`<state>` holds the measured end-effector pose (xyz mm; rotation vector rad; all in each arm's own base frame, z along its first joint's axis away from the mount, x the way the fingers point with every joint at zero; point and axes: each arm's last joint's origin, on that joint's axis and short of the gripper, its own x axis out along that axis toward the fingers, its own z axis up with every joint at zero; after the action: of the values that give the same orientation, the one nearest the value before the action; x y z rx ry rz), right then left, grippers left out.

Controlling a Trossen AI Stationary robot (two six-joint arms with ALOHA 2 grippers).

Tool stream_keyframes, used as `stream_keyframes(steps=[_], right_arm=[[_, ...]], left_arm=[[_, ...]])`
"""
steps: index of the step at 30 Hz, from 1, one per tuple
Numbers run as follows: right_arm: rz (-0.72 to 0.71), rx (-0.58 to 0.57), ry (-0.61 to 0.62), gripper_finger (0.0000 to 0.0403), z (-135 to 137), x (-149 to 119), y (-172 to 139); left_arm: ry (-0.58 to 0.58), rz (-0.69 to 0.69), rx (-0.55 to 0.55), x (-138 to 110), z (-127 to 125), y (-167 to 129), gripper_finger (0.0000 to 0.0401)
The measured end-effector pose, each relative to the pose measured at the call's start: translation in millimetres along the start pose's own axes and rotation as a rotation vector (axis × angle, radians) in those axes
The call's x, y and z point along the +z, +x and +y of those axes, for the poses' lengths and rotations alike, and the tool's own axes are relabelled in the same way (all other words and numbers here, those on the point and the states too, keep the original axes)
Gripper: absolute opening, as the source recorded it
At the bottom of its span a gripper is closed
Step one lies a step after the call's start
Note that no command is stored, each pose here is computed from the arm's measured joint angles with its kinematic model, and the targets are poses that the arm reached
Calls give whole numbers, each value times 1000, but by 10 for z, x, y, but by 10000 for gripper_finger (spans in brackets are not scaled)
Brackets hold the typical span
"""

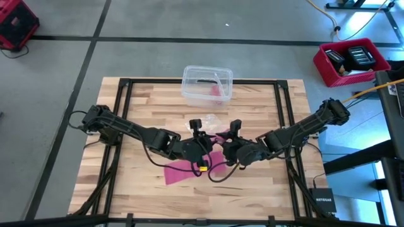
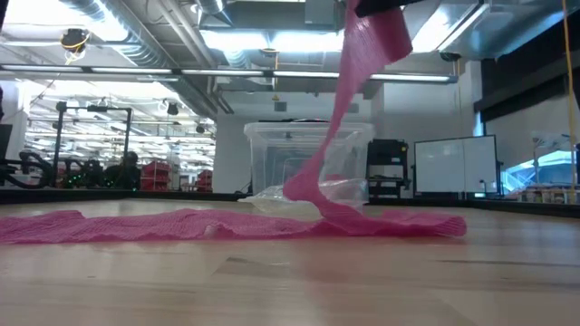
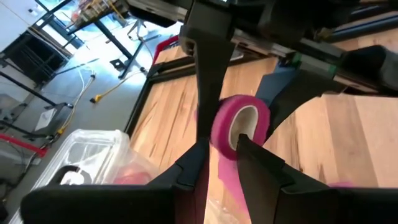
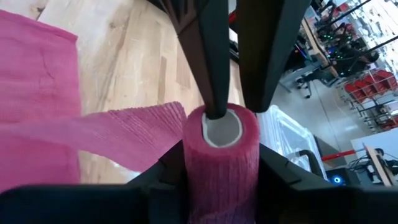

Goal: Roll bandage
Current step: Roll the pink bandage

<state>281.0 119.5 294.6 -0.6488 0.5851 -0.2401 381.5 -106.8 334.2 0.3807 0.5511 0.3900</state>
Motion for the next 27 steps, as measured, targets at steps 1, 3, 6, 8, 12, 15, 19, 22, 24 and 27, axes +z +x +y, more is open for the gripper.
stream_keyframes(steps=[1,3,6,8,12,15,19,22,24,27], right_arm=[[2,1,-1,119,-1,-2,-3],[0,1,1,119,-4,1,-7],[-3,17,5,119,-12,1,-6],[-5,19,7,119,-18,4,-3],[-3,22,5,120,-18,1,-4],[3,23,-1,120,-14,-6,-1],[-1,47,-3,120,-4,-7,5],[-2,73,-9,120,11,-14,12],[-7,93,-11,120,17,-14,12],[-2,93,-14,120,28,-18,22]], left_arm=[[-2,-3,1,3,1,3,72],[1,-20,4,24,4,5,72],[8,-50,7,56,4,5,72],[20,-63,7,71,4,3,72],[34,-53,7,53,-6,44,72],[35,-49,9,44,-26,87,72],[58,-40,7,24,-64,142,72],[108,-28,2,-2,-108,188,72],[134,-24,-1,-12,-126,203,72],[146,-22,-3,-17,-135,213,71]])
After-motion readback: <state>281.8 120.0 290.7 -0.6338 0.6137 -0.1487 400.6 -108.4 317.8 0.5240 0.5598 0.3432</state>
